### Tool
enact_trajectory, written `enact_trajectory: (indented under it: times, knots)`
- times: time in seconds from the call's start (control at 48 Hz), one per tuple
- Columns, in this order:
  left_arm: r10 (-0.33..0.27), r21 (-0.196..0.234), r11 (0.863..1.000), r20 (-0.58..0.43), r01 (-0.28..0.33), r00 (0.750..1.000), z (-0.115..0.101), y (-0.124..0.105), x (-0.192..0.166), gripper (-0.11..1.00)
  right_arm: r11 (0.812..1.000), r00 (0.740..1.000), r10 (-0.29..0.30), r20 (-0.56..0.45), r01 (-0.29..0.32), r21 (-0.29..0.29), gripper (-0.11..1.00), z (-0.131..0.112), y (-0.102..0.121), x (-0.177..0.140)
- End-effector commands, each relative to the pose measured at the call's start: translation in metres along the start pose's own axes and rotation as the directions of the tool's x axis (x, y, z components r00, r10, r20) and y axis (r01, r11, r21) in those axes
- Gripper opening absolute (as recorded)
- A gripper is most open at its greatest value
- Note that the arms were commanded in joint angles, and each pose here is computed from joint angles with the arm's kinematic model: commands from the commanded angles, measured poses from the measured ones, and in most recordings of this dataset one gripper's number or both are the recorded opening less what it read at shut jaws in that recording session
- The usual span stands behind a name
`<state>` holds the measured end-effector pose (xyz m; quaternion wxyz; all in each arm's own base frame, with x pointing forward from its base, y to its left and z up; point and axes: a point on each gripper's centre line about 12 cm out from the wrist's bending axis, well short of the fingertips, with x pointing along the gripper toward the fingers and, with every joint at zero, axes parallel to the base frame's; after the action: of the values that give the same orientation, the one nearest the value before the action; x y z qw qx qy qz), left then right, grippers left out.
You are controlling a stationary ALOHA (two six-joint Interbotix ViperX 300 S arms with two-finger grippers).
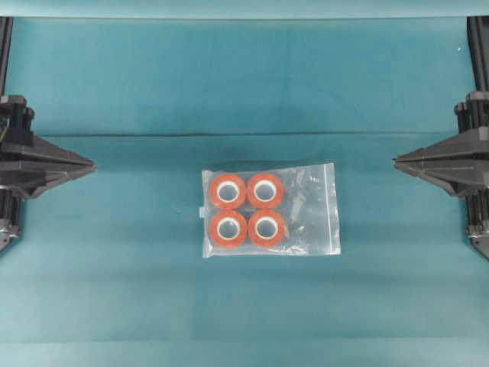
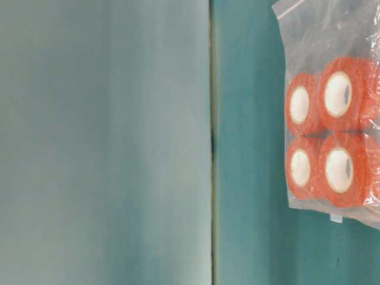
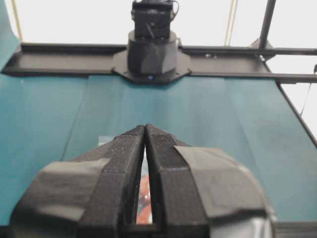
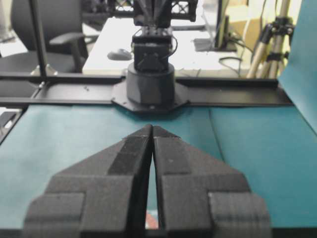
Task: Hand over the clear zip bag and make it stand upright.
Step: 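Open the right gripper and move it toward the clear zip bag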
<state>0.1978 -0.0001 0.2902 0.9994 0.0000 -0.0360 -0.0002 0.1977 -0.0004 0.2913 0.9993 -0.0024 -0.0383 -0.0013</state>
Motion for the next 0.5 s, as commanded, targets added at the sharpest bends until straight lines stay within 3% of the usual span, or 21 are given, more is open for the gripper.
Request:
enact_trajectory:
  times: [0.0, 0.083, 0.187, 0.312, 0.375, 0.396, 0.479]
  knots:
    - [-0.038, -0.032, 0.999, 0.025, 0.039, 0.999, 0.017, -0.008, 0.012, 0.14, 0.999, 1.000, 0.006, 0.014, -0.006, 0.052, 0.09, 0.009, 0.001, 0.006]
    - [-0.040, -0.061, 0.997, 0.015, 0.041, 0.999, 0.021, -0.009, 0.022, 0.06, 0.972, 0.997, -0.027, -0.075, 0.044, 0.232, 0.03, 0.002, -0.003, 0.011]
    - [-0.046, -0.066, 0.997, 0.000, 0.046, 0.999, 0.025, -0.010, 0.033, -0.01, 0.904, 0.973, -0.036, -0.228, 0.129, 0.408, 0.00, -0.017, -0.005, 0.018]
    - [-0.049, -0.077, 0.996, -0.041, 0.046, 0.998, 0.024, -0.012, 0.044, -0.01, 0.812, 0.937, -0.018, -0.350, 0.218, 0.542, 0.00, -0.036, -0.004, 0.024]
    - [-0.049, -0.077, 0.996, -0.063, 0.044, 0.997, 0.023, -0.012, 0.048, -0.01, 0.760, 0.923, -0.020, -0.385, 0.264, 0.594, 0.00, -0.044, -0.005, 0.027]
    - [-0.049, -0.077, 0.996, -0.067, 0.044, 0.997, 0.022, -0.012, 0.049, -0.01, 0.733, 0.915, -0.022, -0.403, 0.288, 0.616, 0.00, -0.048, -0.006, 0.028]
    - [-0.049, -0.072, 0.996, -0.078, 0.043, 0.996, 0.021, -0.012, 0.052, -0.01, 0.674, 0.896, -0.028, -0.442, 0.344, 0.654, 0.00, -0.057, -0.008, 0.030]
